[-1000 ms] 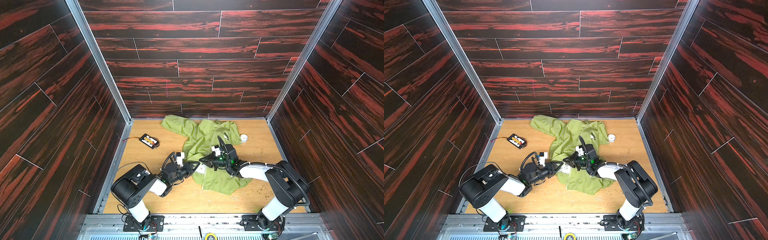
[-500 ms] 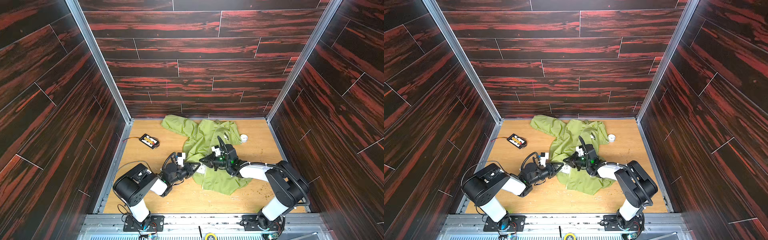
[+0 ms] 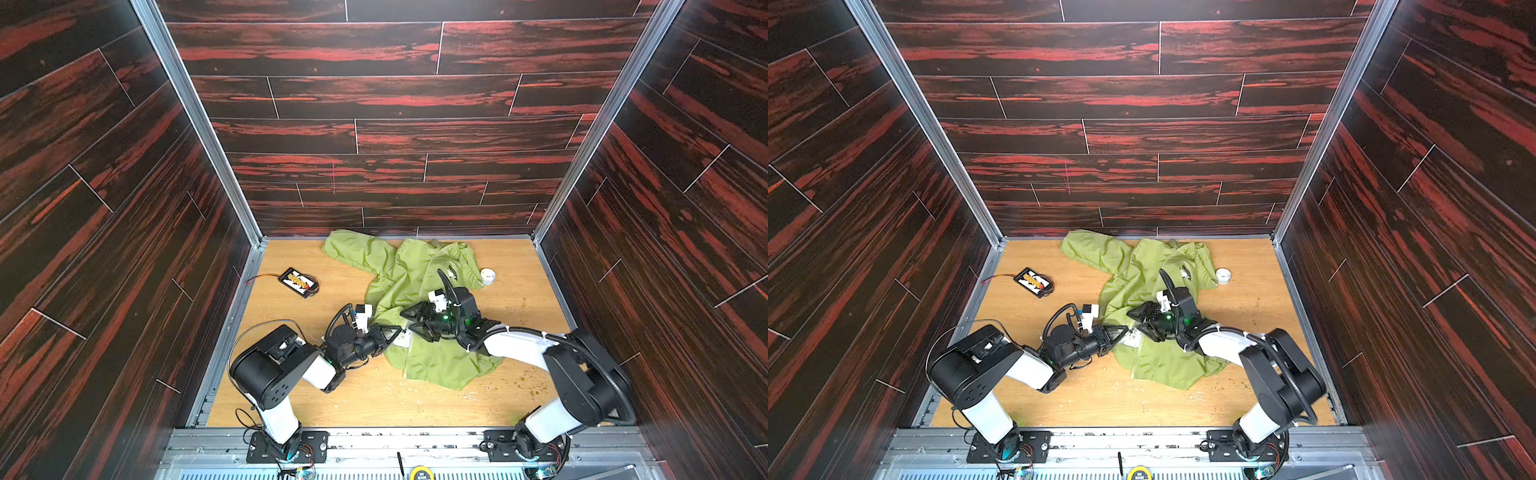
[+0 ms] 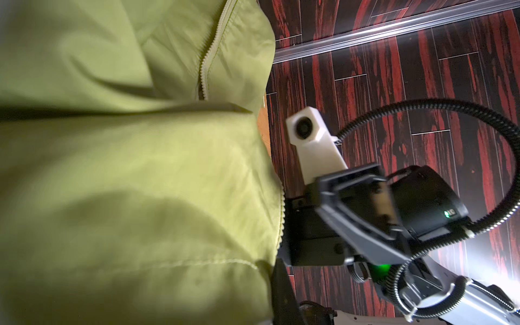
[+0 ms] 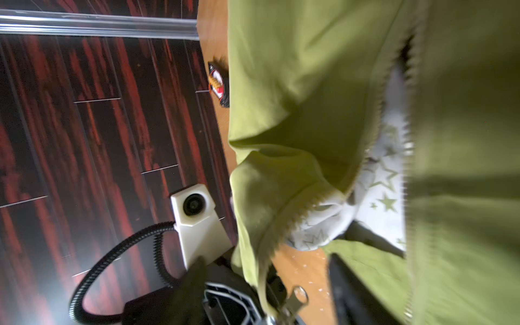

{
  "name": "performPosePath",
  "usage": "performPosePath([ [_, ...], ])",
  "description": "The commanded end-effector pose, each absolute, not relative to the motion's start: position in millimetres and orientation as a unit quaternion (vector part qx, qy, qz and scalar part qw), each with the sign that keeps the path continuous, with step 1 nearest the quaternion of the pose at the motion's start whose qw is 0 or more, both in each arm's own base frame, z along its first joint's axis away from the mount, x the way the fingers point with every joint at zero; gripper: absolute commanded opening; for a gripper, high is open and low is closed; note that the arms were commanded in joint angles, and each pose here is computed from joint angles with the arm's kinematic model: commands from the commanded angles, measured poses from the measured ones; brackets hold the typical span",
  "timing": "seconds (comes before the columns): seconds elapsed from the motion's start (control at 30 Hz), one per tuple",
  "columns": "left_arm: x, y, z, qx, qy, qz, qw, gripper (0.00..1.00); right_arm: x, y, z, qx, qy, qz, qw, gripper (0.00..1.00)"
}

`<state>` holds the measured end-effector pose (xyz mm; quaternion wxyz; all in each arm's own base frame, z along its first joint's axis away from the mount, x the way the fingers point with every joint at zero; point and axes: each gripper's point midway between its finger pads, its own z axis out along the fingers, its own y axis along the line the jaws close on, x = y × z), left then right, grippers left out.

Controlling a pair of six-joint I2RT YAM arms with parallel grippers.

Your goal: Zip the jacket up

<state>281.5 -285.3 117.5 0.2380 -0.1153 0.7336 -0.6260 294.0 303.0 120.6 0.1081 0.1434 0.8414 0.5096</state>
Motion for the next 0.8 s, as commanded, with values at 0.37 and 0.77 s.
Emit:
performPosePath([
  [0.37,295.0,-269.3,122.1,-0.109,0.746,-0.605,0.257,0.00,283.1,177.4,140.9,0.152,0.911,0.229,0.307,0.95],
  [0.77,292.5,-222.5,114.3,-0.075,0.862,-0.392,0.311,0.00,278.0,144.3,165.0,0.159,0.875,0.216,0.403,0.96],
])
